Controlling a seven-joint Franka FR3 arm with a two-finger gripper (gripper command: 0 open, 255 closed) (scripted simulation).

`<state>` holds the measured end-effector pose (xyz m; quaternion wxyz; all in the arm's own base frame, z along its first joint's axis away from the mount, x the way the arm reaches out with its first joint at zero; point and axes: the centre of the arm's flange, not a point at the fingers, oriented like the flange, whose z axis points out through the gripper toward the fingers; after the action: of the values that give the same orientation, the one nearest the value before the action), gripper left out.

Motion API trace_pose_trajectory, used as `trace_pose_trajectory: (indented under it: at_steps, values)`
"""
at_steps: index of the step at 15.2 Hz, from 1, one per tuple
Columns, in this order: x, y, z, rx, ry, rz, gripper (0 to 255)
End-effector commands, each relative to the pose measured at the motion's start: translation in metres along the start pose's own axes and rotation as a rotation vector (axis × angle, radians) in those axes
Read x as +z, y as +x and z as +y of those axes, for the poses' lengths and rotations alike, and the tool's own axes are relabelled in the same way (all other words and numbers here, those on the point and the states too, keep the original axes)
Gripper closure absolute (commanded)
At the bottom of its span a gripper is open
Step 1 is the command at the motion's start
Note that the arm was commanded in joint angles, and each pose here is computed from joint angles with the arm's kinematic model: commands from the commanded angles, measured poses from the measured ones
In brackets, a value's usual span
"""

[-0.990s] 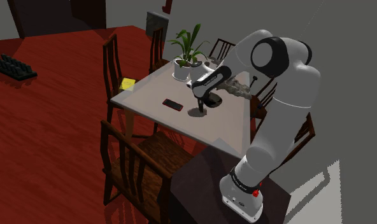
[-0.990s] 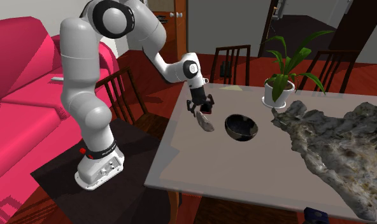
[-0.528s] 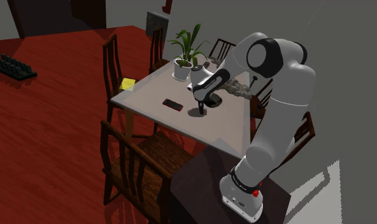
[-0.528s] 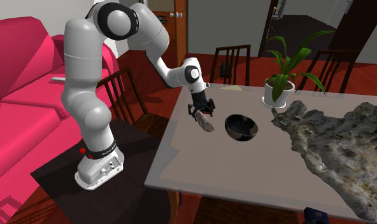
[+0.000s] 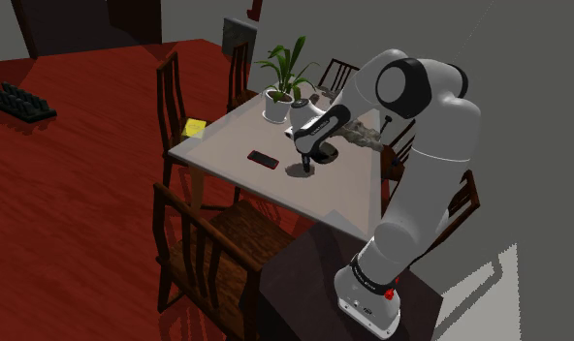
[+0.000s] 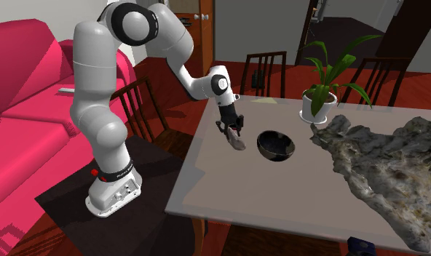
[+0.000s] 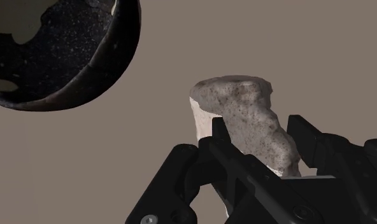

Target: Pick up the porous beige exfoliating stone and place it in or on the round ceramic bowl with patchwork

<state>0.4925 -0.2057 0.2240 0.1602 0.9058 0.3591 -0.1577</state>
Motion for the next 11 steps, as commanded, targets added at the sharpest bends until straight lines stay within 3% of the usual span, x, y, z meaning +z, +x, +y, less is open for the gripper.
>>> trace_pose_trajectory:
  at_steps: [1, 6, 11]
  values:
    - [0.002, -0.001, -0.001, 0.0, 0.004, -0.003, 255]
    - [0.002, 0.0, -0.001, 0.0, 0.004, -0.003, 255]
    - [-0.022, -0.01, 0.004, 0.0, 0.004, -0.003, 255]
